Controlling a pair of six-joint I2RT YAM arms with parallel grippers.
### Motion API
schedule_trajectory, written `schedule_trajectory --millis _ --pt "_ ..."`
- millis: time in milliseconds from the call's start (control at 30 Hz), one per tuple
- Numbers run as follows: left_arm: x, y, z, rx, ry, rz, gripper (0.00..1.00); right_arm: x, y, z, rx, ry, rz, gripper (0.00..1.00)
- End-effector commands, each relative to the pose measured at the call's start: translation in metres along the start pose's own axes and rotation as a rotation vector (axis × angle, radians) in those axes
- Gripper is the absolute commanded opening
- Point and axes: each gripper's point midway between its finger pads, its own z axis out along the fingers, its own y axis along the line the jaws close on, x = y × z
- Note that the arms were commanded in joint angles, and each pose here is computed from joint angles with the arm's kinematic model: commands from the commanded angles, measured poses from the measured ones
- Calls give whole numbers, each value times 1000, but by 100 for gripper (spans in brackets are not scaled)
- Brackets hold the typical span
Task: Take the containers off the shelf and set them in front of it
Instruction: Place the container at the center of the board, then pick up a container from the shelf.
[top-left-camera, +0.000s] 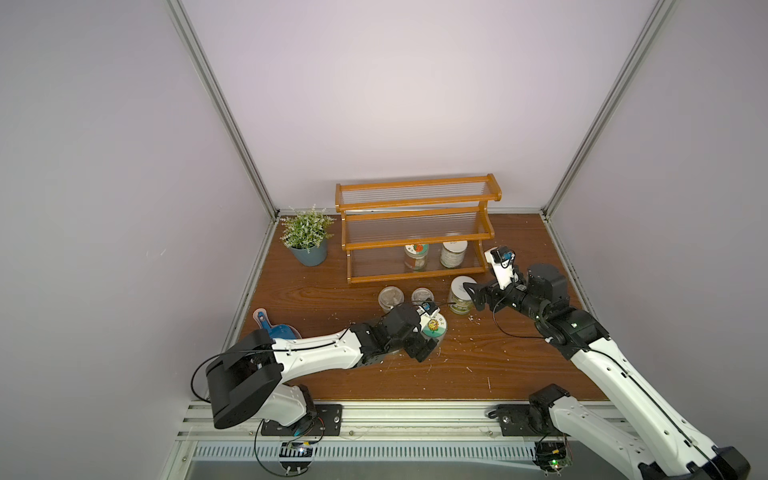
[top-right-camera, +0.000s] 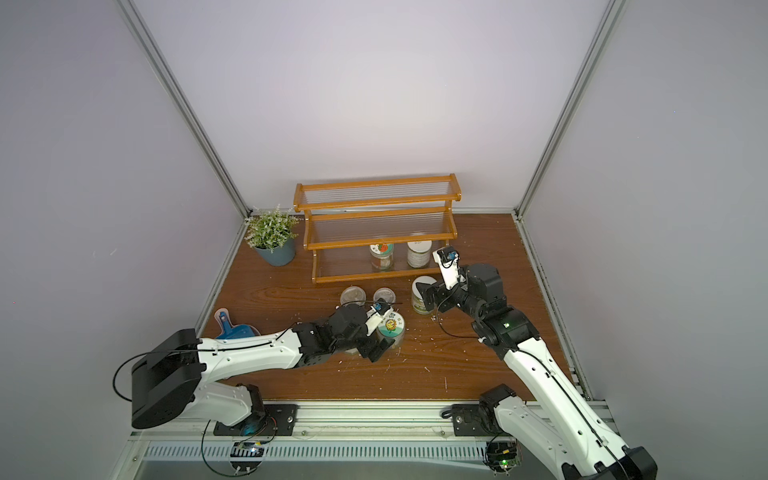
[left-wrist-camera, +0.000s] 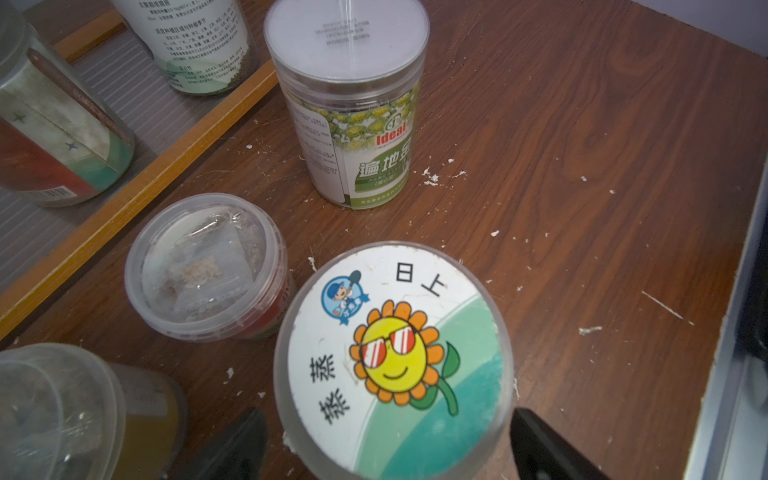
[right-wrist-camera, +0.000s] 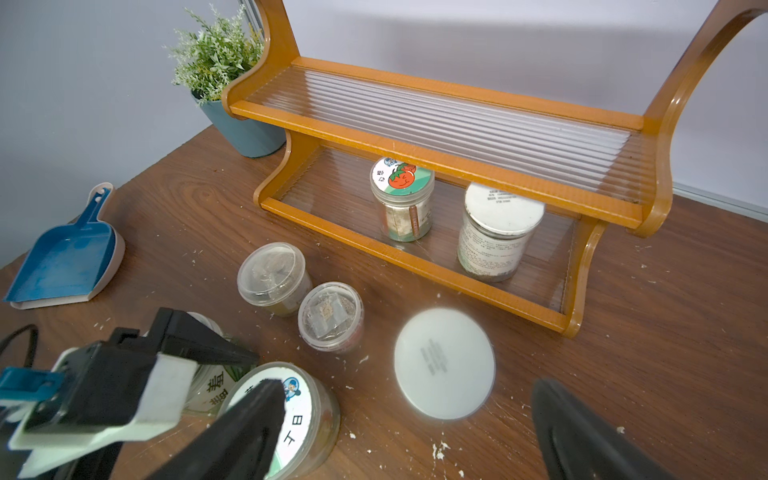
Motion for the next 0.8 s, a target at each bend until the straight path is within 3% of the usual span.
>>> schedule_trajectory --millis 0,200,367,533,767 --pt "-23 5 -13 -22 -44 8 98 -8 1 -2 -10 -38 7 99" --pt "-55 31 -37 -60 -143 -45 99 -10 2 -2 -14 -43 6 99" --pt "-79 86 -44 -199 -238 -127 99 -12 3 -2 -24 -48 5 99" --pt "-93 134 -24 -354 -279 -190 99 -15 4 -3 -30 -53 6 99" --pt "-101 171 18 -394 -305 -245 99 -14 7 -2 -49 -56 12 99"
